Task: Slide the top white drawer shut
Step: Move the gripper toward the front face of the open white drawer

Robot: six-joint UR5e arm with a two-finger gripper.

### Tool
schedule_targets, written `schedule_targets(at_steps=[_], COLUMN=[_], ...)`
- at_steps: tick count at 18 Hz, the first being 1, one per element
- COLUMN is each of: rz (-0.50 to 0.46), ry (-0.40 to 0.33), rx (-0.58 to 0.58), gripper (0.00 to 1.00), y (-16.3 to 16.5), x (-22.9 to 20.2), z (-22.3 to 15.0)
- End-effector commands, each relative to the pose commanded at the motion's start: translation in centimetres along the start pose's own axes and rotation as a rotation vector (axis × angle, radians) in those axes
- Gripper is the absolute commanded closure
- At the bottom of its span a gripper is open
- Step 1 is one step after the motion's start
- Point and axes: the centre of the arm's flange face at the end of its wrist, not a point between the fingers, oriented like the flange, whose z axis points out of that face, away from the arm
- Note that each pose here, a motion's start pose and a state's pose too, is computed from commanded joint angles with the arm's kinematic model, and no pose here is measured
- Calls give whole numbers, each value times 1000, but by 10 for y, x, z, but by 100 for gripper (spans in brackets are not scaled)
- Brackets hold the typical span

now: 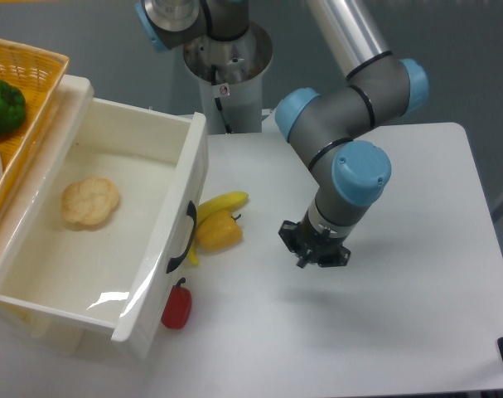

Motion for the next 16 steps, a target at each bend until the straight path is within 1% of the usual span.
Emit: schedule_targets(at_steps=[2,4,5,8,12,14,16], rz=[-34,-32,-31,-64,-99,-141,-149], ry=[52,114,128,155,224,267,280], rx=[15,26,33,61,136,181,192], gripper=[88,92,94,95,95,95,94], y=[-1,-9,-11,-21,-29,-34,-35], x=[13,34,40,54,61,63,65], z=[-4,-1,-1,-2,-6,-9,-9])
